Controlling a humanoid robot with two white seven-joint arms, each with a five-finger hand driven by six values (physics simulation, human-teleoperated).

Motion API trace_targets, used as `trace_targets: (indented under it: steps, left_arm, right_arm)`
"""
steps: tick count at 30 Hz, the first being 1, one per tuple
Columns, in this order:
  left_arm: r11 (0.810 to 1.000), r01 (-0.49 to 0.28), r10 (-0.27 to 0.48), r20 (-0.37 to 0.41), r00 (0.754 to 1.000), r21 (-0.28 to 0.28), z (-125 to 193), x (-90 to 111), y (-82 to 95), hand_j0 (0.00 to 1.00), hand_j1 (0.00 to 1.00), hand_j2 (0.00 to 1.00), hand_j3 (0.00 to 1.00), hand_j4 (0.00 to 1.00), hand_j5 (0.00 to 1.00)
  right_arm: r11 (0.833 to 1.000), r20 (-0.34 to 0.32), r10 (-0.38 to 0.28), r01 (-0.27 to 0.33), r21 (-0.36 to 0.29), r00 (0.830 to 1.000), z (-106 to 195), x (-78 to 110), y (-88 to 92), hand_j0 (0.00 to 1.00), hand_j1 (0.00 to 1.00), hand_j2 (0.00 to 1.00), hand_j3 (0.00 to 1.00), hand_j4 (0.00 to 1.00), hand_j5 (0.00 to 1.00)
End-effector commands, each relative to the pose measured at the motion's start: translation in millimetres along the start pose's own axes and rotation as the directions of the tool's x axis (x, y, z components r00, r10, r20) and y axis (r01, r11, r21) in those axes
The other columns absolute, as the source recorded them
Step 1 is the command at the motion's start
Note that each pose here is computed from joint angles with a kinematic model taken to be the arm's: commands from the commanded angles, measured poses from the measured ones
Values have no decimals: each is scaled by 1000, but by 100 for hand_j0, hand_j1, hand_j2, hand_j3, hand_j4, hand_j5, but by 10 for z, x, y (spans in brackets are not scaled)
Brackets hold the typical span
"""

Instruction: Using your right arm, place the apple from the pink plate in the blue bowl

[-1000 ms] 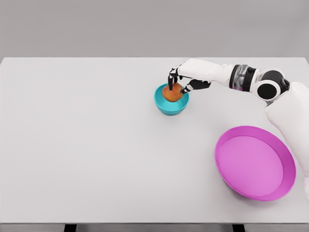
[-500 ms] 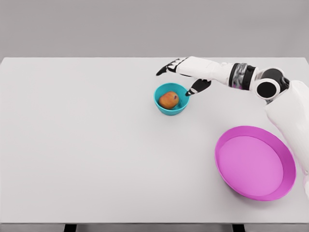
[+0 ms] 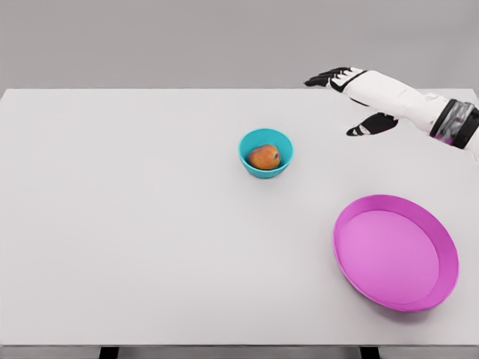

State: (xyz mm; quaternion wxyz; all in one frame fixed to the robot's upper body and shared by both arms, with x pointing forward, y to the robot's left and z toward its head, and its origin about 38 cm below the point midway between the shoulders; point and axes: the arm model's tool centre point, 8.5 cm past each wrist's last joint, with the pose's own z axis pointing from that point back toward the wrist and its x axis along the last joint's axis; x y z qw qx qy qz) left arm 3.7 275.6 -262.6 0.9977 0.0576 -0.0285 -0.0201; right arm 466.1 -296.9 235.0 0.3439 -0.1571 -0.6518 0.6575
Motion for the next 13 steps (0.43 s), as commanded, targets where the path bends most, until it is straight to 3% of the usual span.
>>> trace_targets:
  steps: [1,3,6,10,12,13]
  left_arm:
    - [1000,0,0,0,1000,0,0,-2,0,100,100,100,100,100,100]
    - [1000,-1,1,0,1000,0,0,2,1,100,100,100,100,100,100]
    - [1000,0,0,0,1000,0,0,-2,0,100,100,100,100,100,100]
    - [1000,15,-15,11,1000,-2,-1,18,-2,100,100,100,100,100,100]
    - [1000,1,-1,39,999,1,-8,196,8,100,100,100,100,100,100]
    - [1000,6,-6,29,1000,1,-7,162,5,100,100,100,100,100,100]
  right_arm:
    - [999,-32,-1,-1,-41,999,157,-78,-114,100,100,100,100,100,100]
    - [998,-60,-18,15,-57,998,271,-140,-74,100,100,100,100,100,100]
    - [996,-120,-71,65,-58,990,539,-258,165,100,100,100,100,100,100]
    - [996,-134,-78,72,-53,988,592,-294,198,100,100,100,100,100,100]
    - [996,-136,-78,72,-51,988,598,-300,199,100,100,100,100,100,100]
    - [996,-138,-77,71,-52,987,606,-304,193,100,100,100,100,100,100]
